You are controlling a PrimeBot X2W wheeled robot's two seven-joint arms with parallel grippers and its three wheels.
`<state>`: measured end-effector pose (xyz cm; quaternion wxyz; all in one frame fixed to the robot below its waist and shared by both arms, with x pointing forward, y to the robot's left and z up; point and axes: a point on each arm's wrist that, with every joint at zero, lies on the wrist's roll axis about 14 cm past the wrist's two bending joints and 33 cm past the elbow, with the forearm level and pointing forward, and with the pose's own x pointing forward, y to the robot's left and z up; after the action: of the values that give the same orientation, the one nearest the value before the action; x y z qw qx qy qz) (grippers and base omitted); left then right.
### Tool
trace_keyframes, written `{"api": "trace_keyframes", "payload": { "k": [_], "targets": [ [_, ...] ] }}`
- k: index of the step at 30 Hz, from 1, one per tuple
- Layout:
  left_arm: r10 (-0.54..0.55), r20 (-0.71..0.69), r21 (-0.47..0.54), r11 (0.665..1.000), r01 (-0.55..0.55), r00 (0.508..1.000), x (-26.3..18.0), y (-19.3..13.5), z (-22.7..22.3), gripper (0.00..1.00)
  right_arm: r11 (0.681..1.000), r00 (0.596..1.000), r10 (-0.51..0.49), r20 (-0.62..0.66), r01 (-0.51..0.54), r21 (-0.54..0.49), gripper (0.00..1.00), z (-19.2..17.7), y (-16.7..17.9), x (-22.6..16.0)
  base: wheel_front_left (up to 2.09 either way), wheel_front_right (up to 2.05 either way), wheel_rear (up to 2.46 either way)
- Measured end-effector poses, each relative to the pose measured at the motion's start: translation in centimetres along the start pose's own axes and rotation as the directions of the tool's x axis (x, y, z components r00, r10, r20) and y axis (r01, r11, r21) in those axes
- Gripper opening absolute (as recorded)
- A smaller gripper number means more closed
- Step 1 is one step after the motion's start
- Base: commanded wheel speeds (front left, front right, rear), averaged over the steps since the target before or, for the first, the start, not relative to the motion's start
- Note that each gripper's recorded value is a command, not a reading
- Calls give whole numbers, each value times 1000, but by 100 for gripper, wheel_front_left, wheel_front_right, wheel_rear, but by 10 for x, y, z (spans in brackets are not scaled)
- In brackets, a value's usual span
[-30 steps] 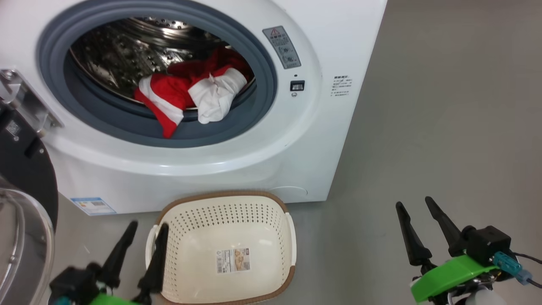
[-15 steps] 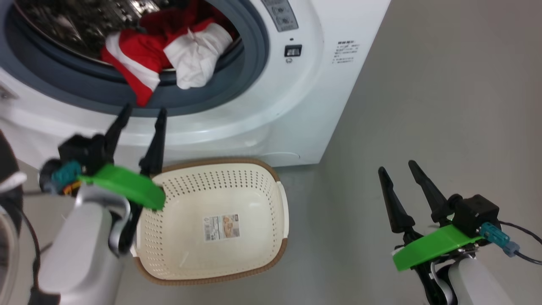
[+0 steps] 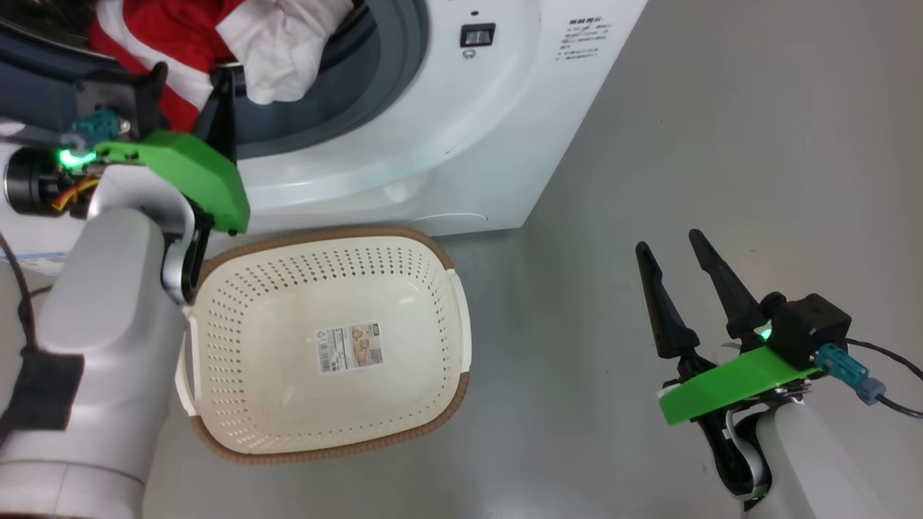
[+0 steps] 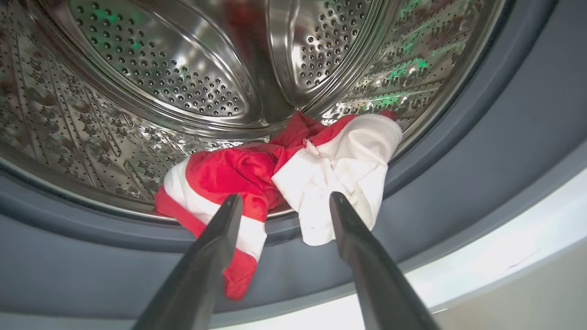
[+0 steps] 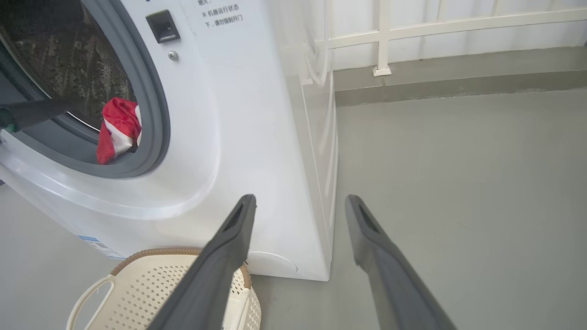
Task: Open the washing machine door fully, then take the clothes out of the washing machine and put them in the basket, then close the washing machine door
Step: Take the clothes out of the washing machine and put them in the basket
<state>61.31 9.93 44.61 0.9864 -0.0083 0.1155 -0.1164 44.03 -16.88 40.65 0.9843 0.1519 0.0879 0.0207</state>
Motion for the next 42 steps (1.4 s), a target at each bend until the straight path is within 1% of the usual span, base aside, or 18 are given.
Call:
{"api": "trace_keyframes", "payload": {
  "k": [4,9,11,20,26,42],
  "targets": [
    [15,-46,55,998,-13,999,11,1,-7,100,1000,1000,11,0,-11,12,100,-1,3,4,0,0,0],
    [37,-74,113,993,-29,997,24,3,-5,100,1000,1000,18,-2,-18,14,100,-1,5,7,0,0,0],
    [47,-83,150,988,-34,995,29,5,-4,100,1000,1000,20,-1,-20,16,100,-1,5,8,0,0,0],
    [103,-143,236,969,-67,984,44,19,-13,100,999,1000,8,-11,-7,36,100,-4,1,7,0,0,0],
    [129,-184,258,963,-79,974,52,27,-24,100,999,1000,-3,-20,4,39,100,-7,-4,7,0,0,0],
    [191,-218,282,951,-126,957,67,37,-42,100,999,999,-17,-39,18,39,100,-14,-10,7,0,0,0]
  ]
}}
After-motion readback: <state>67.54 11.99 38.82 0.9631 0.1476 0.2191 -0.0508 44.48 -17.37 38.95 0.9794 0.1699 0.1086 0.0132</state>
